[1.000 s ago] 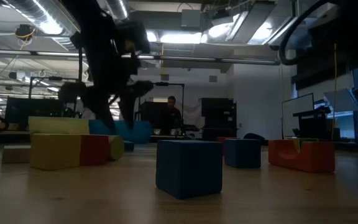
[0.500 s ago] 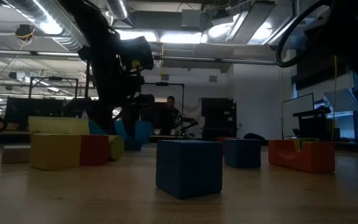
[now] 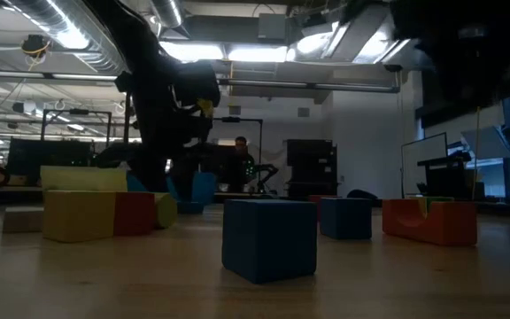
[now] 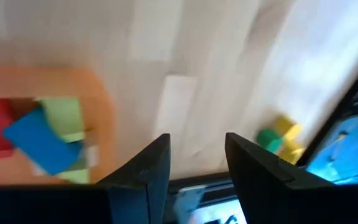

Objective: Sort blocks by size
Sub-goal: Put the blue rectangular block into the blue bin, then put the blue cylindrical block into the yellow bin

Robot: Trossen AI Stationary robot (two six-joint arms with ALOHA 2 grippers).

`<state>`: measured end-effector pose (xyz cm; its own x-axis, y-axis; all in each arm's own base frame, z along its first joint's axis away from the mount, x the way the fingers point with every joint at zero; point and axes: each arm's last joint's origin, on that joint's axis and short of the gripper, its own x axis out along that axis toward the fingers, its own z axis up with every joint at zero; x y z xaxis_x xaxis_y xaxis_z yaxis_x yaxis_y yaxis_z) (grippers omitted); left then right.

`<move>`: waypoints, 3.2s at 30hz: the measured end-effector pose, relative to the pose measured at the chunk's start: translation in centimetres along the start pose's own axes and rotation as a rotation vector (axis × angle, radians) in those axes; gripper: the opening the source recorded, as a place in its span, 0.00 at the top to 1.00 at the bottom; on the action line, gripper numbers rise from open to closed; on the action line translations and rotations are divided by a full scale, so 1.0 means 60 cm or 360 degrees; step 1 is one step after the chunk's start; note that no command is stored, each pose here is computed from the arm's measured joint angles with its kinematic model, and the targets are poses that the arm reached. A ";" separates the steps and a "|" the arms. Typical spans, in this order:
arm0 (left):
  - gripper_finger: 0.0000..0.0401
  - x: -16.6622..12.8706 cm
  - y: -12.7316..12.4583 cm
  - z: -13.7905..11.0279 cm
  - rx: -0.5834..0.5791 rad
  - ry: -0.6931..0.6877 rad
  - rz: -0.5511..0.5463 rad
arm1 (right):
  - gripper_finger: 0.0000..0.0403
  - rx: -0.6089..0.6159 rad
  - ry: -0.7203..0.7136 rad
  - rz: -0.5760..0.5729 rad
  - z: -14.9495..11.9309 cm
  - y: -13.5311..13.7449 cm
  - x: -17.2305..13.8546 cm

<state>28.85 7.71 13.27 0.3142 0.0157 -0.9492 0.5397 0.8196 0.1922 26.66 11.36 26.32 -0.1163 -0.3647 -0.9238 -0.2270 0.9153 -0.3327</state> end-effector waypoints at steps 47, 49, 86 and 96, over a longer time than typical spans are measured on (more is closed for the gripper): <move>0.68 -0.178 0.181 -0.181 -0.1748 0.0057 0.0906 | 0.61 -0.0815 -0.1181 -0.0010 0.181 -0.192 0.147; 0.64 -0.167 0.184 -0.184 -0.1802 0.0090 0.0912 | 0.61 -0.0890 -0.1146 0.0007 0.188 -0.187 0.162; 0.55 -0.271 0.029 -0.060 -0.1868 -0.0077 0.0457 | 0.66 -0.0868 -0.0928 -0.0405 0.254 -0.203 0.189; 0.55 -0.339 -0.030 -0.043 -0.1984 -0.0421 0.0340 | 0.66 -0.0549 -0.1028 -0.0869 0.280 -0.257 0.095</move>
<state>19.46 7.41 31.59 0.5250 0.2162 -0.8232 -0.5839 0.7952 -0.1635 45.76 -1.97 23.01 0.6326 -0.4703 -0.6153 -0.3801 0.5037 -0.7758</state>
